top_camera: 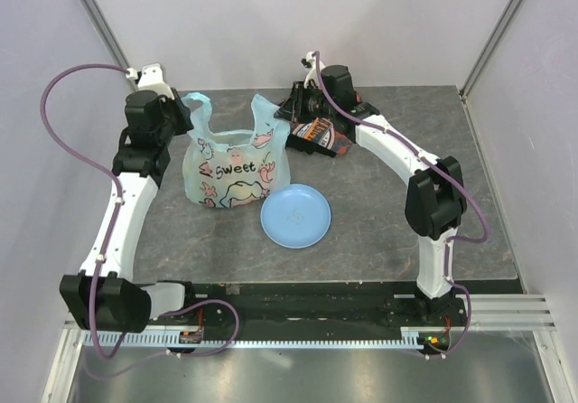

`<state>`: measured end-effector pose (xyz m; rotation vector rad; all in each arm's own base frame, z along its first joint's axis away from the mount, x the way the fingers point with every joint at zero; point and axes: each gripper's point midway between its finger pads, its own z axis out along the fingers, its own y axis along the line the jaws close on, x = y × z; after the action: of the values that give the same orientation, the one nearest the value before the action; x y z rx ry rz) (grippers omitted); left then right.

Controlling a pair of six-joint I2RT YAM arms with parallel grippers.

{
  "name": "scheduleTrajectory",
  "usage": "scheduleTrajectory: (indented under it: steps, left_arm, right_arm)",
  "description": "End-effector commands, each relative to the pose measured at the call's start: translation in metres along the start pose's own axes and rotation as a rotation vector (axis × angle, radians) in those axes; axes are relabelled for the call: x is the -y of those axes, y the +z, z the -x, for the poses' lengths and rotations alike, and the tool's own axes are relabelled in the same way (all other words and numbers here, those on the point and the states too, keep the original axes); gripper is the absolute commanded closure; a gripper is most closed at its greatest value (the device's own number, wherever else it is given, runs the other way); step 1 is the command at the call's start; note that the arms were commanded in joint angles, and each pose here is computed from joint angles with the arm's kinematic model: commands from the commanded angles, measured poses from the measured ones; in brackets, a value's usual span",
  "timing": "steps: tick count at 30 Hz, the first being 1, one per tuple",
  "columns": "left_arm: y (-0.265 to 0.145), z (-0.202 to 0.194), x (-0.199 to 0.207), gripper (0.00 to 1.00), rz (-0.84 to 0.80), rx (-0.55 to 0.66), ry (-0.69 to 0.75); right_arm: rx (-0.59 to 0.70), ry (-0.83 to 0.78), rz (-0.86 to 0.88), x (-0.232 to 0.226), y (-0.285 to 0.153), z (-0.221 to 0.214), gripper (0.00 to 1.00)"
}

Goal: Place the fruits into the plastic bag

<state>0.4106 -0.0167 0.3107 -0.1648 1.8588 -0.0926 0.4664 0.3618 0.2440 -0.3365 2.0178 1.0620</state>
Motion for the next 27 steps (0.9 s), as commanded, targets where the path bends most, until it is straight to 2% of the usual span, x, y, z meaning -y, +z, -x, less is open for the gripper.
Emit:
scheduleTrajectory:
  steps: [1,2,3,4,6,8,9,14,15,17,20,27]
  left_arm:
    - [-0.025,0.038,0.013,0.45,-0.059,0.108,-0.077]
    - [-0.027,0.035,0.015,0.36,-0.067,0.097,-0.080]
    - [-0.030,0.037,0.016,0.30,-0.073,0.101,-0.089]
    - [-0.036,0.041,0.018,0.22,-0.085,0.113,-0.091]
    - [-0.043,0.045,0.027,0.19,-0.138,0.119,-0.092]
    - [-0.054,0.051,0.033,0.17,-0.171,0.126,-0.104]
    - [-0.058,0.053,0.036,0.16,-0.184,0.132,-0.112]
    - [-0.085,0.064,0.042,0.15,-0.228,0.170,-0.128]
    - [-0.089,0.062,0.038,0.15,-0.199,0.167,-0.168]
    - [-0.096,0.062,0.014,0.02,-0.068,0.196,-0.233]
    - [-0.115,0.058,-0.009,0.01,0.053,0.220,-0.275]
    - [-0.144,0.045,-0.030,0.01,0.155,0.212,-0.287]
  right_arm:
    - [0.105,-0.081,0.088,-0.039,-0.021,0.041,0.63]
    - [0.116,-0.094,0.094,-0.044,-0.026,0.046,0.56]
    - [0.123,-0.112,0.094,-0.046,-0.029,0.048,0.40]
    - [0.131,-0.123,0.090,-0.047,-0.032,0.050,0.33]
    - [0.149,-0.157,0.090,-0.052,-0.041,0.056,0.19]
    - [0.165,-0.175,0.091,-0.058,-0.050,0.062,0.13]
    - [0.166,-0.182,0.093,-0.061,-0.053,0.063,0.05]
    - [0.221,-0.197,0.054,-0.063,-0.079,0.080,0.02]
    - [0.232,-0.193,0.025,-0.057,-0.084,0.082,0.02]
    - [0.253,-0.184,-0.027,-0.044,-0.099,0.085,0.02]
    - [0.268,-0.182,-0.133,-0.017,-0.122,0.080,0.02]
    - [0.303,-0.224,-0.489,0.038,-0.190,0.054,0.02]
